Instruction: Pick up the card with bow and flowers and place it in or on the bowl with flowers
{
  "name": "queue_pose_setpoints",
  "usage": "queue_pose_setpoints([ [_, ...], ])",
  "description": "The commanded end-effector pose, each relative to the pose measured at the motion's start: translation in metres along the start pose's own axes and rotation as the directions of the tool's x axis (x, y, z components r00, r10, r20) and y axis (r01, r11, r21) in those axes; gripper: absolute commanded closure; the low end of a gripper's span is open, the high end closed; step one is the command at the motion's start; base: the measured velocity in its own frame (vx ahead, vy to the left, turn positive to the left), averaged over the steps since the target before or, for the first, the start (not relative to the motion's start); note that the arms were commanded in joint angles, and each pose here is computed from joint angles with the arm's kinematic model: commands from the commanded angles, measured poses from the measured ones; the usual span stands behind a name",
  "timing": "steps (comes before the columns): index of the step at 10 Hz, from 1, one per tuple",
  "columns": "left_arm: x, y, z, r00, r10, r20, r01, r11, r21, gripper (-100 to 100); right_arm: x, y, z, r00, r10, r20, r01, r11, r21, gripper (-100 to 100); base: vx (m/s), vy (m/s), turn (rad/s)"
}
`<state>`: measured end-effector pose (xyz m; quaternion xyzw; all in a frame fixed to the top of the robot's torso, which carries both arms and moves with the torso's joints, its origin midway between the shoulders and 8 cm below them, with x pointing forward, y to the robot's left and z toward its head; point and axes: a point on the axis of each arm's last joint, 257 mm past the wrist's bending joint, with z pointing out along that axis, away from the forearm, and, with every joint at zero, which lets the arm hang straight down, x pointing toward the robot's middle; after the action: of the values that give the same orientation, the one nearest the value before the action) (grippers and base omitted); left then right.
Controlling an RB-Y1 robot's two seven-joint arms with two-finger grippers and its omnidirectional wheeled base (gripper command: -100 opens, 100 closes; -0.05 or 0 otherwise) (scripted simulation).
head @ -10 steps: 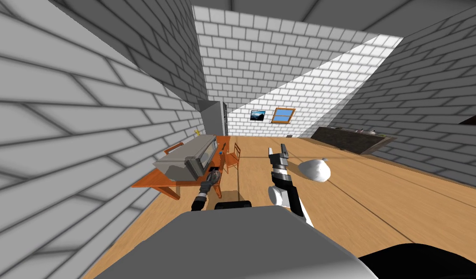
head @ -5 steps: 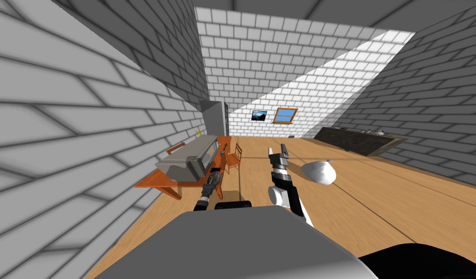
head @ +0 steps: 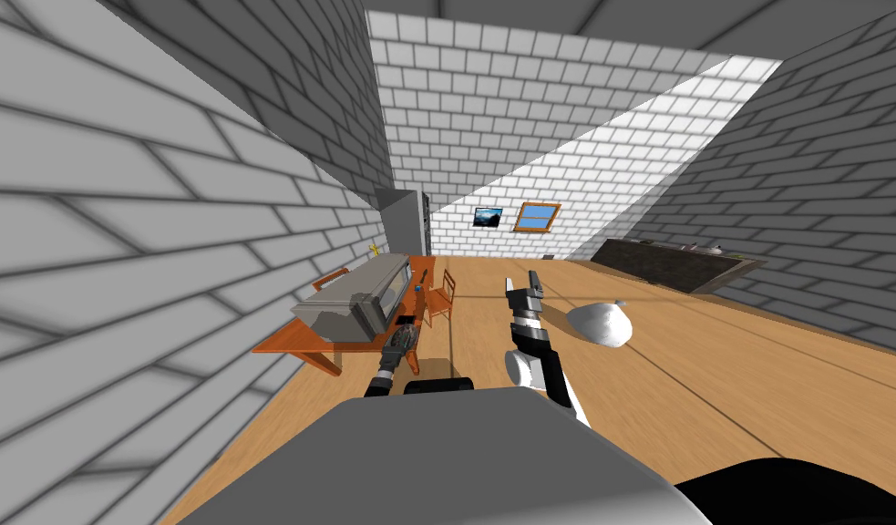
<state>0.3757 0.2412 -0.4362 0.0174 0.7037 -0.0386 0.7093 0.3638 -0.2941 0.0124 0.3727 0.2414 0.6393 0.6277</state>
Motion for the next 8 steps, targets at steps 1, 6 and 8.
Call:
queue_pose_setpoints([
  [1, 0.000, 0.000, 0.000, 1.000, 0.000, 0.000, 0.000, 1.000, 0.000, -100, 0.000, 0.000, 0.000, 1.000, 0.000, 0.000, 0.000, 1.000, 0.000, 0, 0.000, 0.000, 0.000],
  [6, -0.008, 0.008, 0.025, 1.000, -0.001, 0.001, 0.001, 1.000, 0.014, -100, 0.000, 0.000, 0.000, 1.000, 0.000, 0.000, 0.000, 1.000, 0.000, 0, -0.042, -0.019, 0.018],
  [8, -0.013, 0.013, 0.038, 1.000, -0.002, 0.001, 0.002, 1.000, 0.020, -100, 0.000, 0.000, 0.000, 1.000, 0.000, 0.000, 0.000, 1.000, 0.000, 0, -0.048, -0.019, 0.010],
])
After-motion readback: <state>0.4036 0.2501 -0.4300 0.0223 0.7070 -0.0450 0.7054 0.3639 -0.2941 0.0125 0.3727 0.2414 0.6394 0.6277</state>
